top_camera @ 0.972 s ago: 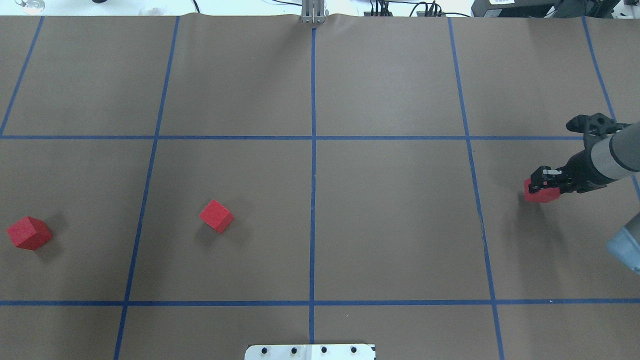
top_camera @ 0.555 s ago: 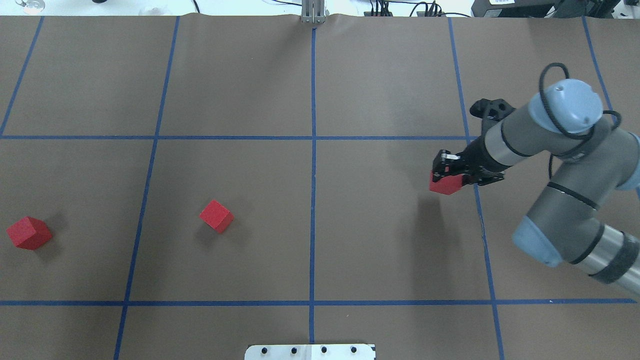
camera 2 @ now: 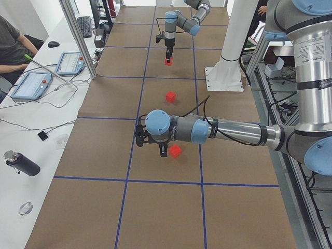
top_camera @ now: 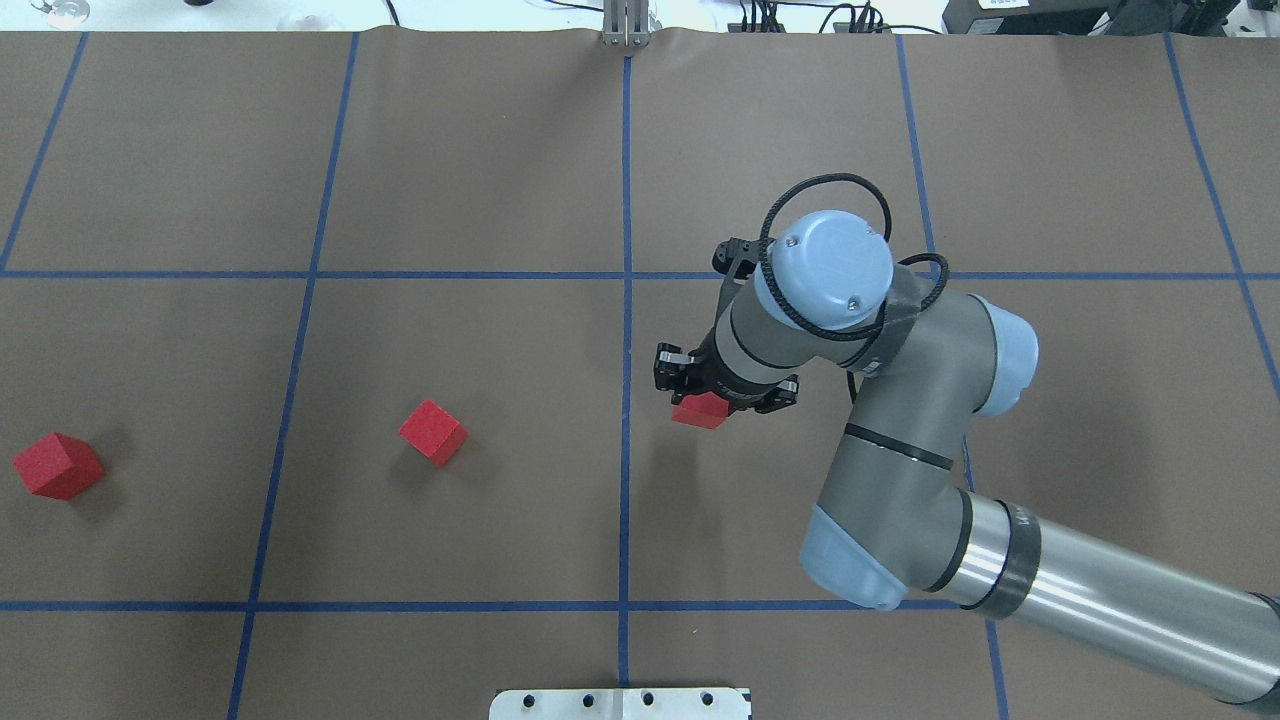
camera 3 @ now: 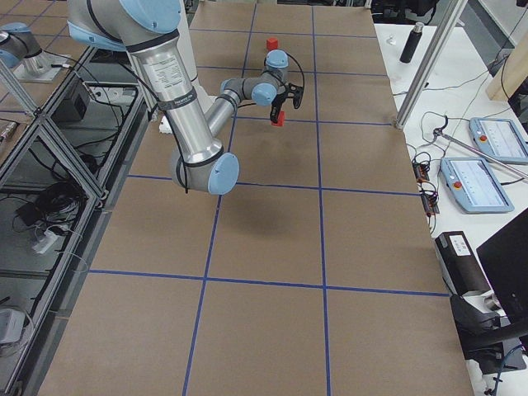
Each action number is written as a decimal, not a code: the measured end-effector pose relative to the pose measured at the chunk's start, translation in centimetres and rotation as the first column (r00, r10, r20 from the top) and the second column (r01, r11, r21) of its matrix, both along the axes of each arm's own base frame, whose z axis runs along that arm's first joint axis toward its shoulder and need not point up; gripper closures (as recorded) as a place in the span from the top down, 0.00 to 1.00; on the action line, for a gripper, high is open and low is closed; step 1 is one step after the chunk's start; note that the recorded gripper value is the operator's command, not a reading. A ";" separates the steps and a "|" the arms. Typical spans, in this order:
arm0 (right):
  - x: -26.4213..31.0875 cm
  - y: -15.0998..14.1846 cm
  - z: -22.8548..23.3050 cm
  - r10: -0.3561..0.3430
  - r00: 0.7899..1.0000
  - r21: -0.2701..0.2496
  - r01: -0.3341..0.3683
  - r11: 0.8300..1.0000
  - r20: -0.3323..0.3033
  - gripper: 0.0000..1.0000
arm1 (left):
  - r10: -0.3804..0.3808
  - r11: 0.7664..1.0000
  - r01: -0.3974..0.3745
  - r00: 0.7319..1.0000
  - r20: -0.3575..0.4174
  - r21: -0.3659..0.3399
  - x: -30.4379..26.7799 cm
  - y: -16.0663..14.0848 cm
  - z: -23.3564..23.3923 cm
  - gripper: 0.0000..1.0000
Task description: Form red blocks into L shape at center
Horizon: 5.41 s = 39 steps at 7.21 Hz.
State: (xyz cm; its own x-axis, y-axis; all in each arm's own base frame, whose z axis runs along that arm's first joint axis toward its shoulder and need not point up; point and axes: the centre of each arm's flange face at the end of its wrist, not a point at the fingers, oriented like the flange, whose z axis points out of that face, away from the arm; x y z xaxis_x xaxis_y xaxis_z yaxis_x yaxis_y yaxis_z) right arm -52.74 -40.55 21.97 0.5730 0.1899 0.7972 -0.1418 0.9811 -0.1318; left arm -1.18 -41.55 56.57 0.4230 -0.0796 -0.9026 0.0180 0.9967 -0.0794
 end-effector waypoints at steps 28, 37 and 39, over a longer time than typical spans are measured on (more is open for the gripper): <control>13.5 -8.5 8.6 -0.083 0.996 0.092 0.086 0.992 -0.038 1.00 | -0.169 0.825 0.282 0.950 0.262 -0.489 42.5 -0.4 -25.6 1.00; 13.9 -8.3 9.1 -0.073 0.996 0.091 0.077 0.993 -0.045 1.00 | -0.254 0.747 0.388 0.917 0.308 -0.540 48.3 0.4 -23.6 0.96; 13.8 -8.2 9.2 -0.074 0.996 0.090 0.078 0.993 -0.046 1.00 | -0.248 0.746 0.391 0.915 0.319 -0.540 48.7 0.3 -23.0 0.78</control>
